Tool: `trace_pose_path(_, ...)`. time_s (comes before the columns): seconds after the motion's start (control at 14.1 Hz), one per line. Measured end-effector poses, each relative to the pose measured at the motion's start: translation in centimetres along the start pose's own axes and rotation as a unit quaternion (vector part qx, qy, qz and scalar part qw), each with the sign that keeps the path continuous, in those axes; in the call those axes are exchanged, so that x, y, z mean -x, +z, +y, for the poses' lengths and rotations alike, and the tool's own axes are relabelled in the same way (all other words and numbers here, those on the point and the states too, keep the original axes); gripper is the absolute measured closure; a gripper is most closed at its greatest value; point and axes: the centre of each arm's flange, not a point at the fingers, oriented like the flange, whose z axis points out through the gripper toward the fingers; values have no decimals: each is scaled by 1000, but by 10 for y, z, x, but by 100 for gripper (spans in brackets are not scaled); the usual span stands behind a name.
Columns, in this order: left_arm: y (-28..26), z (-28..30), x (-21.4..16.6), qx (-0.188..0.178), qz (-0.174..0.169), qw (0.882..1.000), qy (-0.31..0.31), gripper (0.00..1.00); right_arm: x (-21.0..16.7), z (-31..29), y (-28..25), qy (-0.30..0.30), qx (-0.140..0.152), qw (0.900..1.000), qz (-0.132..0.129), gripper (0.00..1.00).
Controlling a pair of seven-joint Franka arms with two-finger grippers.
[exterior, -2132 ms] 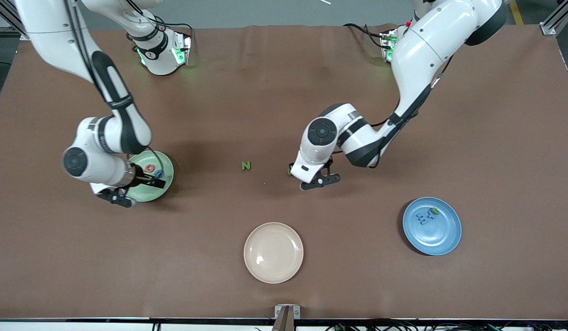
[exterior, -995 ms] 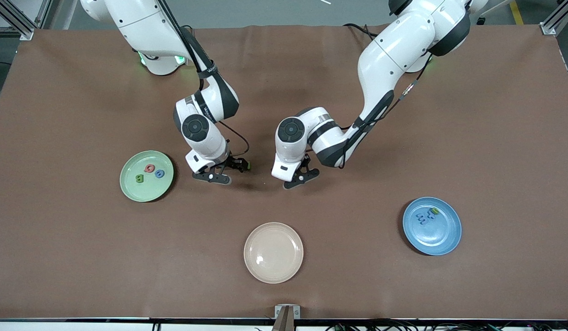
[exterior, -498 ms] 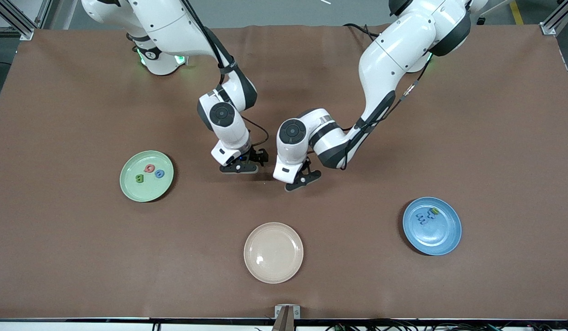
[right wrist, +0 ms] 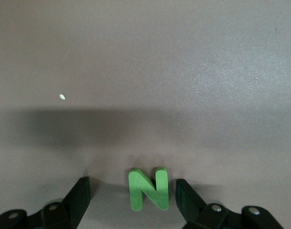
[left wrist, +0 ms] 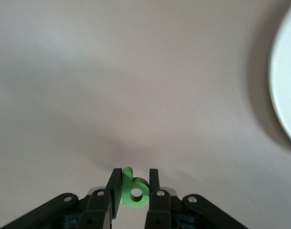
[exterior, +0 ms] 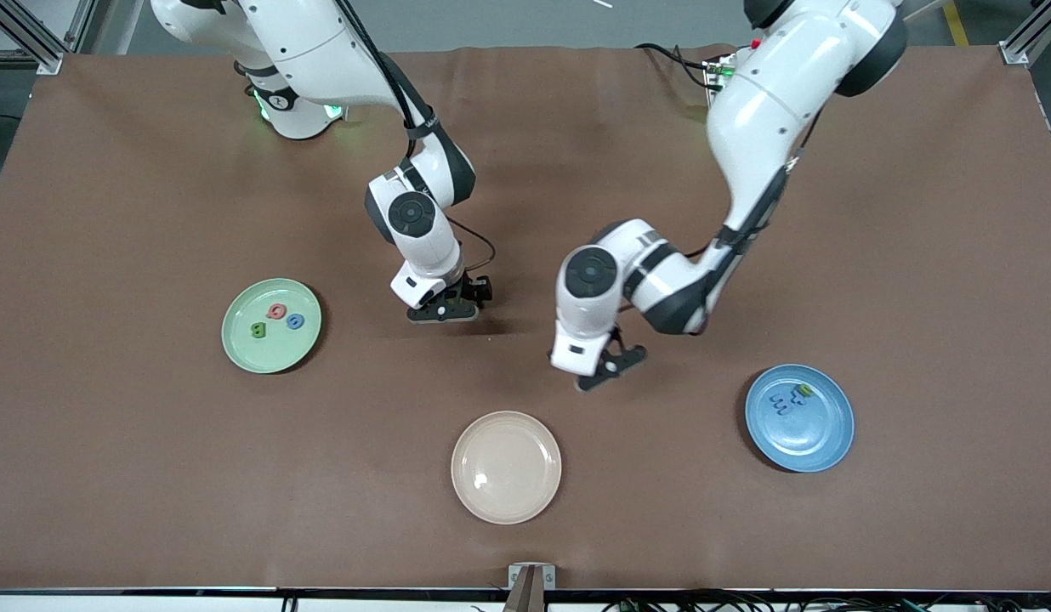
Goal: Sort upper and lower case letters into plates
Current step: 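Carry the b to the blue plate while the right gripper carries the N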
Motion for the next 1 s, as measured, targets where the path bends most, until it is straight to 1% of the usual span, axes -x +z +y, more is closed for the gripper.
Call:
trace_pose_path(0.14, -17, -31, -46, -8, -7, 1000, 12, 74, -1, 0, -3, 0, -1, 1000, 1, 33)
trace_pose_path(0.21, -22, -46, -67, -7, -15, 1000, 18, 74, -1, 0, -4, 0, 0, 1000, -1, 49)
trace_pose_path(0.28, -25, -61, -86, -4, -23, 999, 29, 74, -2, 1, -6, 1, 2, 1000, -3, 59)
trace_pose_path(0.43, -26, -94, -121, -8, -38, 997, 61, 74, -4, 3, -12, 3, 6, 1000, -11, 65)
trace_pose_path(0.5, -24, -112, -138, -12, -44, 996, 77, 74, -6, 8, -12, 7, 12, 1000, -18, 66)
trace_pose_path(0.64, -18, -146, -167, -22, -58, 993, 104, 74, -17, 25, -14, 11, 23, 999, -21, 66)
trace_pose_path(0.71, -16, -162, -178, -25, -64, 991, 114, 74, -26, 38, -17, 5, 31, 999, -24, 66)
trace_pose_path(0.85, -10, -194, -201, -26, -75, 988, 131, 74, -49, 72, -37, -21, 51, 998, -44, 66)
trace_pose_path(1.0, -4, -227, -221, -19, -84, 987, 137, 74, -72, 117, -66, -53, 64, 995, -61, 66)
